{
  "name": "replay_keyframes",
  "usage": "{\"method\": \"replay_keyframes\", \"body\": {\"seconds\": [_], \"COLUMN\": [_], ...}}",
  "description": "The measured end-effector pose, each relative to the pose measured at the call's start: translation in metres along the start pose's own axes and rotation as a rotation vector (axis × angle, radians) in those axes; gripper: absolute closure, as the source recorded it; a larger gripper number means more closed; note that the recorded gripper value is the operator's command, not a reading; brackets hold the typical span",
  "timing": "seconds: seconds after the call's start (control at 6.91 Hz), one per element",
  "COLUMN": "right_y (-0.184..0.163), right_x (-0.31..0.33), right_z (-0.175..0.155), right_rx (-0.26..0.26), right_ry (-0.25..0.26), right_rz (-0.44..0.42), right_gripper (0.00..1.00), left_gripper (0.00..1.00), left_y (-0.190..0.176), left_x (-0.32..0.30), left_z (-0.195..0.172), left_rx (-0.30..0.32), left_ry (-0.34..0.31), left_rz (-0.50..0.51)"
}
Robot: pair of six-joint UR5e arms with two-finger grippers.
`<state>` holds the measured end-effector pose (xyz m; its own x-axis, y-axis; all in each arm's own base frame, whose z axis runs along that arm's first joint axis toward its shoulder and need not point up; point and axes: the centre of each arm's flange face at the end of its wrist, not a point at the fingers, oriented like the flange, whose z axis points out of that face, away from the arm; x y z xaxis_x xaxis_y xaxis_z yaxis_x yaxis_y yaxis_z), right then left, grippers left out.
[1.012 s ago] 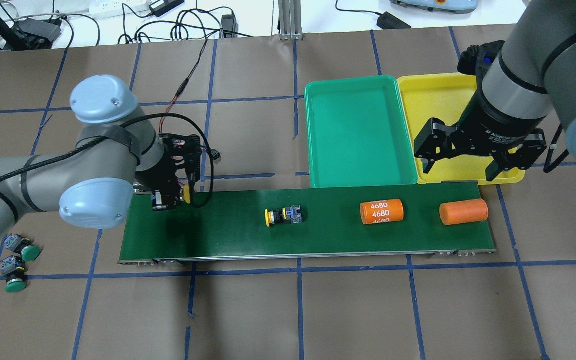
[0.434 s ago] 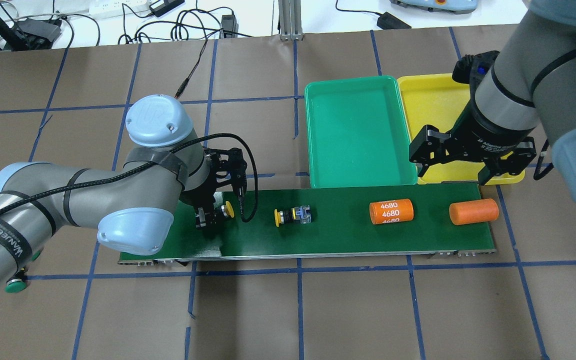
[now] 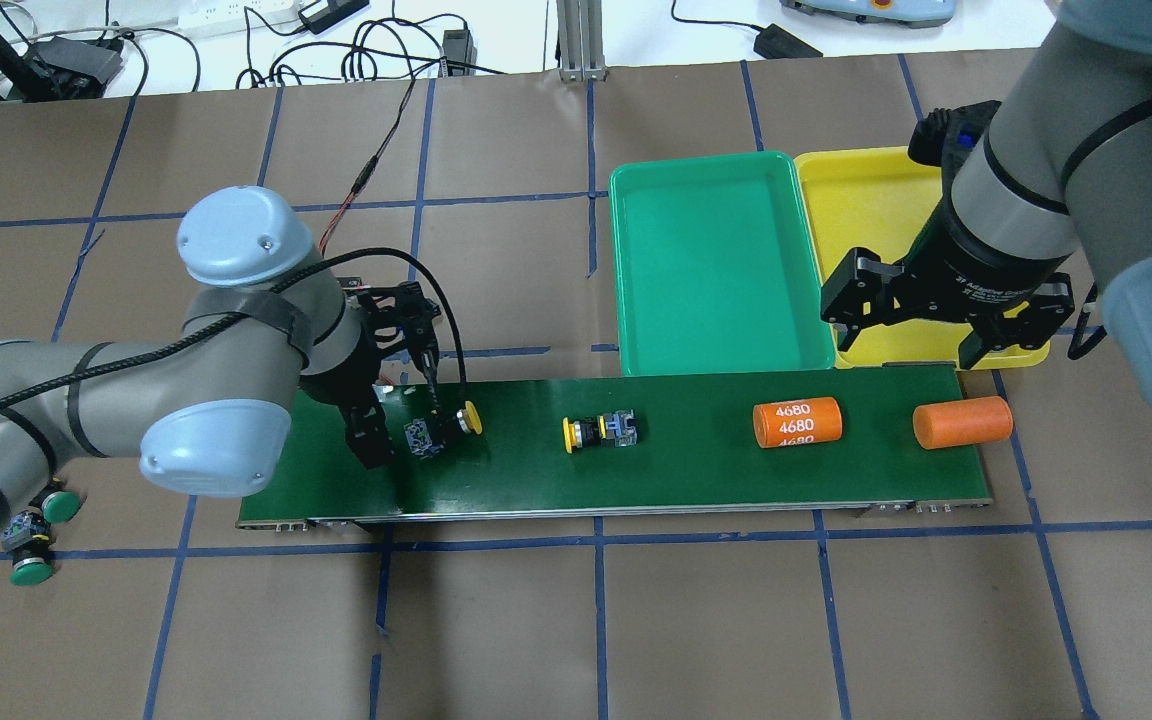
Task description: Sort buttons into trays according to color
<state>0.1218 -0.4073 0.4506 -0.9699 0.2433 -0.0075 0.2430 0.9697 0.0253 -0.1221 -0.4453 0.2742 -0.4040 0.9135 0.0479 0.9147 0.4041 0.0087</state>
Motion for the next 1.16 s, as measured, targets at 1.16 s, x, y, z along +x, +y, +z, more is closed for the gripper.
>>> {"method": "replay_keyframes", "body": {"seconds": [1.16], "right_y": [-0.014], "right_x": [-0.01], "right_z": [0.037], "right_rx": [-0.033], "right_ry": [-0.007], "right_rz": [0.92], "right_gripper": [0.0], "left_gripper": [0.0], "left_y": [0.354], "left_x": [-0.116], "left_z": [0.043], "left_rx": [0.031], "left_ry": [0.047], "left_rz": [-0.134]}}
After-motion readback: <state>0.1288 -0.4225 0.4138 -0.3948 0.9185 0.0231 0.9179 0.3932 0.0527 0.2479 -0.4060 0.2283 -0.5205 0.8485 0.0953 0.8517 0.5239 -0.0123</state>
